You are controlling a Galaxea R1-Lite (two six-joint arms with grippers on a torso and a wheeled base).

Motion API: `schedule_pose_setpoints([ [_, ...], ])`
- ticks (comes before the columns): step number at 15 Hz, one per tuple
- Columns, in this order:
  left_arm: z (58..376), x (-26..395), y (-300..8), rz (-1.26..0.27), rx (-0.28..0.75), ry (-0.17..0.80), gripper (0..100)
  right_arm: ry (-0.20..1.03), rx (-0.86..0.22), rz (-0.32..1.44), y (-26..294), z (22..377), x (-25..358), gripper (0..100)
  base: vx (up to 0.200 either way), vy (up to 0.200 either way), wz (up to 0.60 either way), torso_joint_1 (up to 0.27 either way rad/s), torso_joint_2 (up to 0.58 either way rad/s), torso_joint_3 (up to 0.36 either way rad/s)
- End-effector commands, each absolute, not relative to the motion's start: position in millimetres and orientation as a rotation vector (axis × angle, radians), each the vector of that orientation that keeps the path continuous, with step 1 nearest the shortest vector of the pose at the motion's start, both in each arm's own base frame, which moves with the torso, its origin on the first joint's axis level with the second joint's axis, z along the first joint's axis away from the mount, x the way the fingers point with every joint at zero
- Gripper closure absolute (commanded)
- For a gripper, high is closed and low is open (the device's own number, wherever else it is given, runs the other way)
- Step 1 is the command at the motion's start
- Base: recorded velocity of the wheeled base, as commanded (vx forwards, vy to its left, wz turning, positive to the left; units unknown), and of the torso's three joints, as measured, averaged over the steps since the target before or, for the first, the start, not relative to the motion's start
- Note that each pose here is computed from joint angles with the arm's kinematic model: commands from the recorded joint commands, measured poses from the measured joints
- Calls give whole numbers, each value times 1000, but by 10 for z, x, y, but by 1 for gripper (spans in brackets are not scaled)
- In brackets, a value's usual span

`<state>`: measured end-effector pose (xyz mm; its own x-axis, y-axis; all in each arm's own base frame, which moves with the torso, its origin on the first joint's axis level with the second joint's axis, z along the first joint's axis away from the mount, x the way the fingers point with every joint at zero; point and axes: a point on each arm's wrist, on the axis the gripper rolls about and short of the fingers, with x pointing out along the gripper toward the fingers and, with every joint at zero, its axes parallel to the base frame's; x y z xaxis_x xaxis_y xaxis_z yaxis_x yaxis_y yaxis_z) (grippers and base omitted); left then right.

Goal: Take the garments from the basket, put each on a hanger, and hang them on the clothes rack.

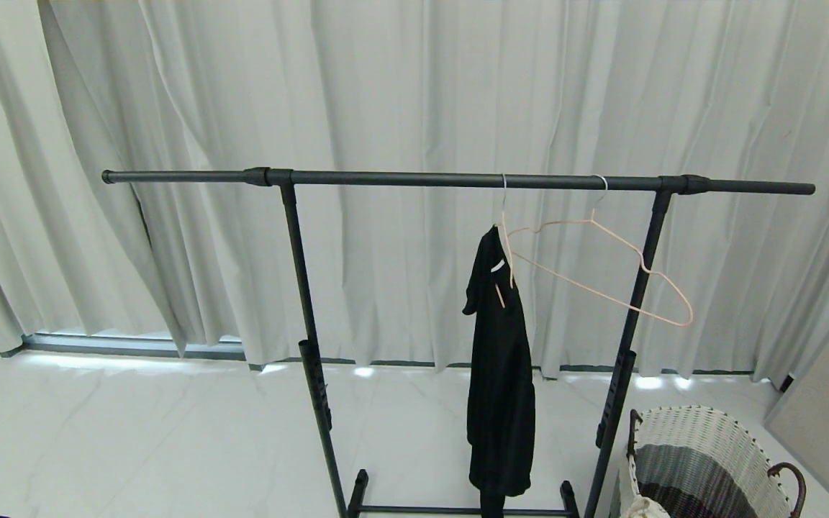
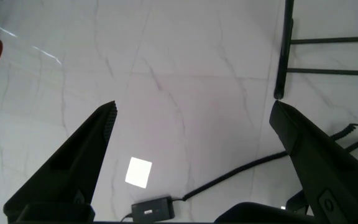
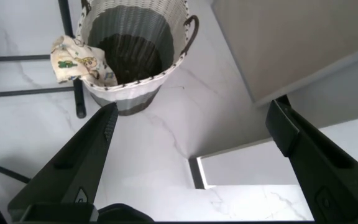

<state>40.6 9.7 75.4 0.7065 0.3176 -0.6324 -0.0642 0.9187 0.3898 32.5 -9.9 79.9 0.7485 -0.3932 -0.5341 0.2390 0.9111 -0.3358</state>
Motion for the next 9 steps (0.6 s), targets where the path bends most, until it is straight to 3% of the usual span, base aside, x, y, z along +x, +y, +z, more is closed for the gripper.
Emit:
schedule_pose_setpoints([
  [1,754,409,97,216,355,762,0,643,-255,-349,-99,798,331,0,0,0,0,0,0,0],
  [4,753,411,97,215,356,765,0,641,-255,-348,-98,798,330,0,0,0,0,-131,315,168],
  [9,753,410,97,216,355,763,0,641,-255,-349,-99,798,330,0,0,0,0,-204,489,280],
])
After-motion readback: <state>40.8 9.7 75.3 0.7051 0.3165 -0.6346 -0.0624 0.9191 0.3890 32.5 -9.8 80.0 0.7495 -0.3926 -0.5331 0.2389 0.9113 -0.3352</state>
